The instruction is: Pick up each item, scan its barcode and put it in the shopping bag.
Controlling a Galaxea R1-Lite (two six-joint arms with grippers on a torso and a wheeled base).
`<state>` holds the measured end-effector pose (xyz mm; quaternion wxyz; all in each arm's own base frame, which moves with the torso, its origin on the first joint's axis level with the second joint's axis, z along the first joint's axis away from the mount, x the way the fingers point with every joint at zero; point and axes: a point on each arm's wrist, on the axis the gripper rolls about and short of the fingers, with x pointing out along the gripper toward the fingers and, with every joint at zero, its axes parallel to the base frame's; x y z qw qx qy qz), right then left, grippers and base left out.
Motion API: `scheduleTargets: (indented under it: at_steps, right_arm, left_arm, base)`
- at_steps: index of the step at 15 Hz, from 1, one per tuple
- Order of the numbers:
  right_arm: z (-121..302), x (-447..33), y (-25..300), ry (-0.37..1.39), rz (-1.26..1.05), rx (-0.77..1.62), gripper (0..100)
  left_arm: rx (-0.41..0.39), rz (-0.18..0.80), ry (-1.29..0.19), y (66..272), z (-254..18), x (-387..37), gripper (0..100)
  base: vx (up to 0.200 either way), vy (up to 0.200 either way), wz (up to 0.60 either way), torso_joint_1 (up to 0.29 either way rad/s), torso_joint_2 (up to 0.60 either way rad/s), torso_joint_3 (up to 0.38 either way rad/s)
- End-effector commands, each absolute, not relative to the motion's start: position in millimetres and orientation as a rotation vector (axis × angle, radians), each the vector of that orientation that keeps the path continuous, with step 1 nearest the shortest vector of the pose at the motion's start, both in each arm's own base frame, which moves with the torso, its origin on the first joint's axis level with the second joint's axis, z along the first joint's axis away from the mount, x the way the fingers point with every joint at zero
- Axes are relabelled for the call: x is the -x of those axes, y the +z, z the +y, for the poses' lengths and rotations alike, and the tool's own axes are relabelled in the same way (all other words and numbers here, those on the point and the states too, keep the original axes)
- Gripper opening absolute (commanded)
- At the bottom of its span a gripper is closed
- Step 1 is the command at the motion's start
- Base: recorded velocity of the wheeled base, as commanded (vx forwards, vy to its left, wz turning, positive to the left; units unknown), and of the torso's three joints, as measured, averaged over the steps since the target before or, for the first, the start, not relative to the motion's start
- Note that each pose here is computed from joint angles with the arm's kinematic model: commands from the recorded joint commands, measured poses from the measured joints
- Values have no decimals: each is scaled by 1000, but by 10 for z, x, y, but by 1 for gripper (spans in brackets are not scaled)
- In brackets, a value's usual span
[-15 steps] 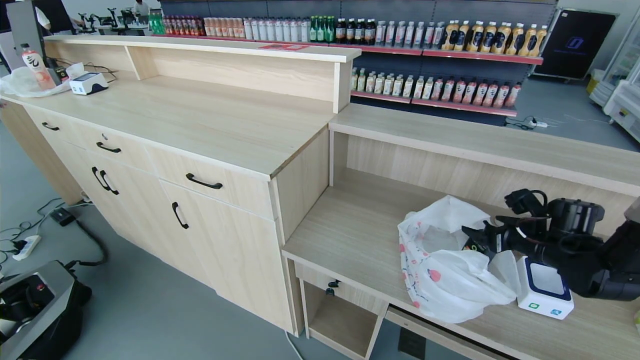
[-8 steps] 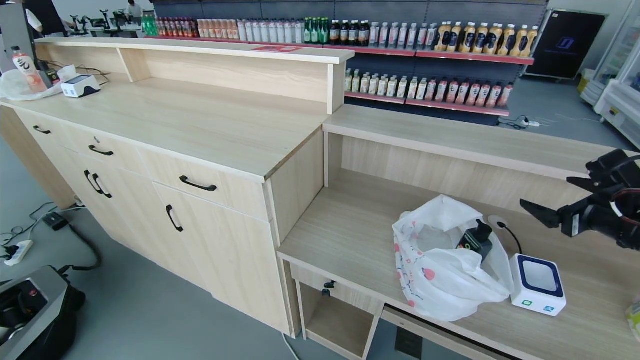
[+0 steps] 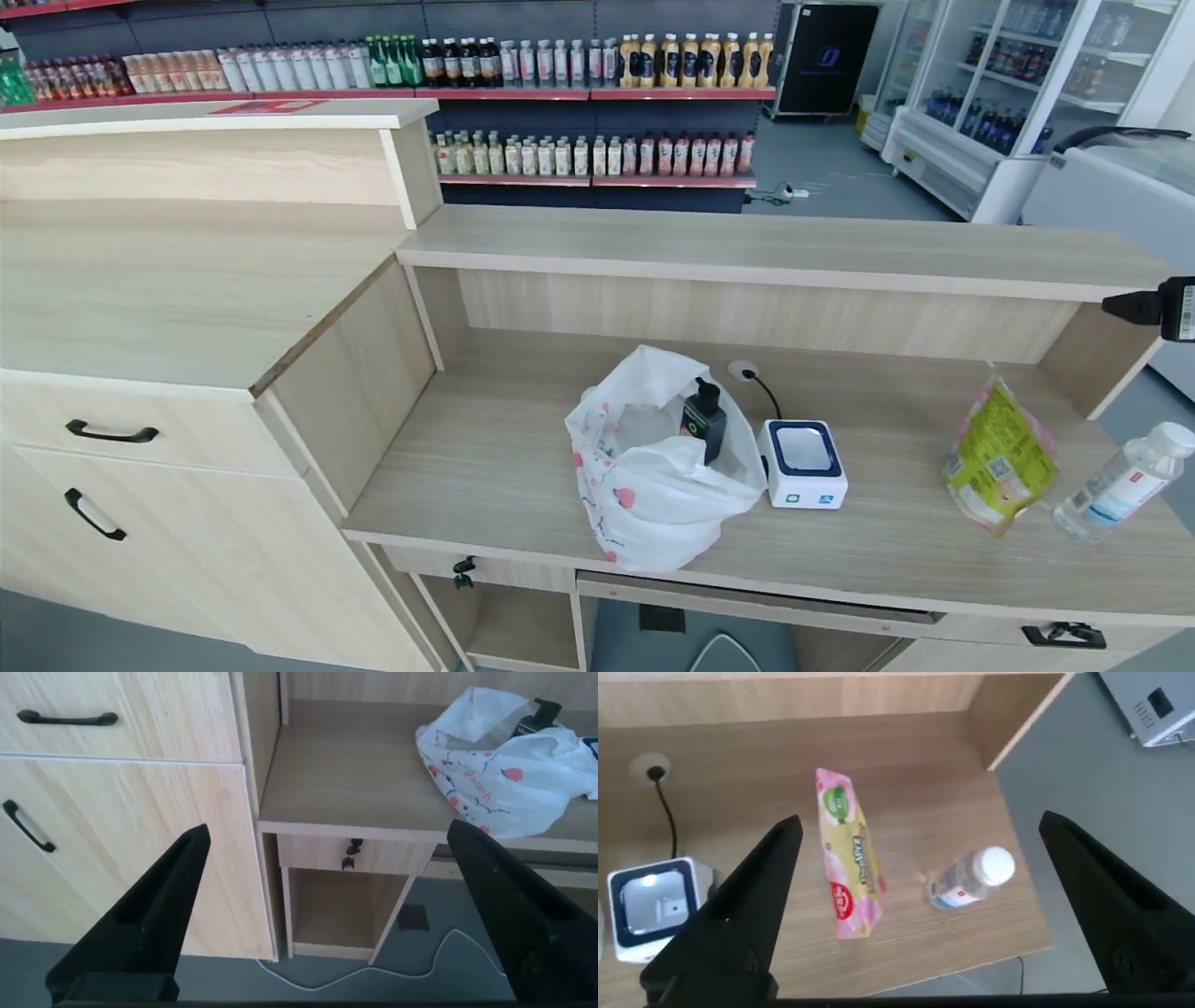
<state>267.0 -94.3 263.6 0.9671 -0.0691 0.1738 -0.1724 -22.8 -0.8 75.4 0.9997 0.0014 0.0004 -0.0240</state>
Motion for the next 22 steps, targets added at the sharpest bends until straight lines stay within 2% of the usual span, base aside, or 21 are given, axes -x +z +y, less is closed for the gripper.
scheduleTargets:
  at_steps: [1,3,6,10,18,22]
  right_arm:
    - [-1021,-2847,2420,-314,420,108,100]
    - [-1031,-2943,2174,-202,487,72,100]
    - [-1020,-3062,1893,-152,582,128,100]
    - [-1065,-3174,1726,-129,623,196,100]
    - [-1173,-3336,1422,-129,658,138,100]
    - [-1185,-3454,1253,-59,648,94,100]
  left_arm:
    - [-2,1,-48,755,-8,227,100]
    - [-3,1,-48,755,-8,227,100]
    - [-2,1,-48,755,-8,227,100]
    - [-2,1,-48,755,-8,227,100]
    - [-3,1,-48,755,-8,227,100]
    - [-3,1,-48,755,-8,227,100]
  base:
    - [0,0,0,0,0,0]
    - [0,0,0,0,0,0]
    - [0,0,0,0,0,0]
    - [0,0,0,0,0,0]
    - [0,0,0,0,0,0]
    - [0,0,0,0,0,0]
